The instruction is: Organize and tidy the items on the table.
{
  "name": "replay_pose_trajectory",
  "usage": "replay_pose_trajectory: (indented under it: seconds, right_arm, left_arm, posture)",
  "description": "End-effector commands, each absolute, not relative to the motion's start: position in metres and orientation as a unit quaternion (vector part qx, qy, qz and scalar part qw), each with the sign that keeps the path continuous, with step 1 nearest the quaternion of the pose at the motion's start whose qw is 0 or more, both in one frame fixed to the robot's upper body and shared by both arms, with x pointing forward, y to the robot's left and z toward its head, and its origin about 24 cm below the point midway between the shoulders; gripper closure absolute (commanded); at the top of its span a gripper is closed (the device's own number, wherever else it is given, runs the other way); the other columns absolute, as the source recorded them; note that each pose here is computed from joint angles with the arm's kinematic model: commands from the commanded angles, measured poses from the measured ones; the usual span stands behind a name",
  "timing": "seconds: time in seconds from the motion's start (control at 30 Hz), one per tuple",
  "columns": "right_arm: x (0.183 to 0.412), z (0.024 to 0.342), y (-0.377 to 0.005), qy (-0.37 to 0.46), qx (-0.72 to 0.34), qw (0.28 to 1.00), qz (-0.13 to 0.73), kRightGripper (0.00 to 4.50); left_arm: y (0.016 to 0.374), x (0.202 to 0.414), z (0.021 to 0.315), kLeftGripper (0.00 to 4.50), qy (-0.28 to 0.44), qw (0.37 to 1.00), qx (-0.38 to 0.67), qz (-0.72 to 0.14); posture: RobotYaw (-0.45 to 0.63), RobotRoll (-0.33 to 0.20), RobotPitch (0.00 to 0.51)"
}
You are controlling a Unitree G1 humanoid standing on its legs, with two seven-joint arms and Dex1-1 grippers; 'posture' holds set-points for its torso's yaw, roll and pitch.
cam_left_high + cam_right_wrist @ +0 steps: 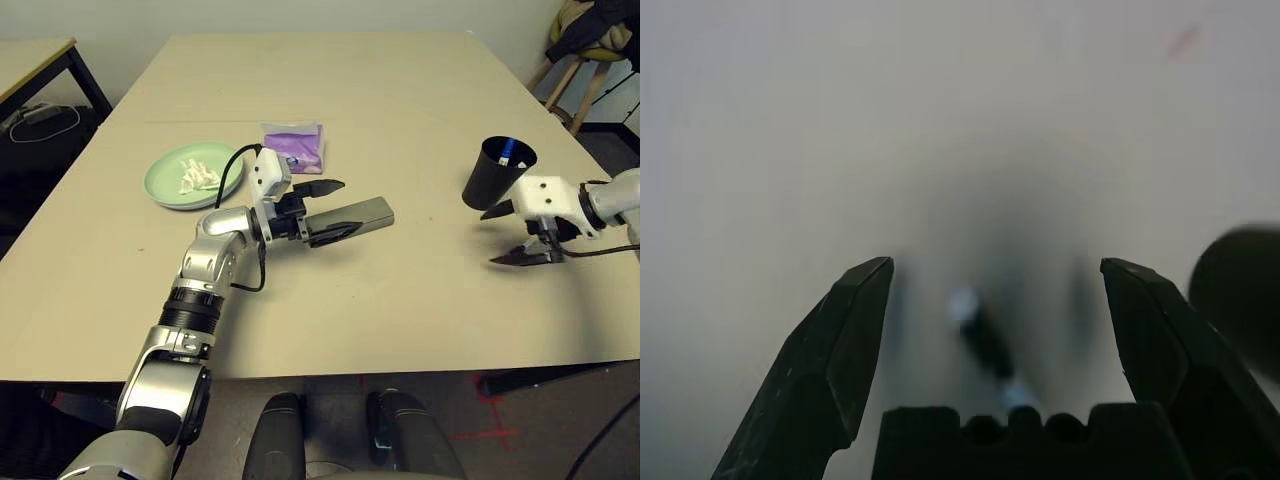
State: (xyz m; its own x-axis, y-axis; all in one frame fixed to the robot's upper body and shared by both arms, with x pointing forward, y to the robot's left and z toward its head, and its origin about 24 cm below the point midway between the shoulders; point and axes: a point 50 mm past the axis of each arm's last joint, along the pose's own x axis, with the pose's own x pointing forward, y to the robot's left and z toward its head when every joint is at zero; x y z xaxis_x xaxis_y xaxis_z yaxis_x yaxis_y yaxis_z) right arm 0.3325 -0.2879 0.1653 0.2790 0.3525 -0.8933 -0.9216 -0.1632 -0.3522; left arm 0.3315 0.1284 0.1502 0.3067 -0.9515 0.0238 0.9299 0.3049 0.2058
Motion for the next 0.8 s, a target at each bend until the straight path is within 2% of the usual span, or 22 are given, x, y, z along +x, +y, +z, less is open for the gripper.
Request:
replay_pose_trajectory:
  seconds: [0.03,0.43,0.8]
  right_arm:
    - [0.335,0.169,-0.289,0.277,-0.592,0.531,0.539,0.04]
    - [0.336,0.171,-0.288,0.282,-0.707,0.351,0.545,0.04]
    - [0.339,0.161,-0.285,0.249,-0.730,0.339,0.538,0.04]
  left_arm:
    - [0.126,0.328,0.152,0.00,-0.075,0.801,0.082,-0.588]
    - [0.130,0.323,0.152,0.00,-0.075,0.809,0.083,-0.577]
    - [0.136,0.320,0.152,0.00,-0.071,0.816,0.084,-0.567]
  posture:
    - [0.16,0.000,0.096]
    - [0.22,0.000,0.117]
    - [0.24,0.000,0.129]
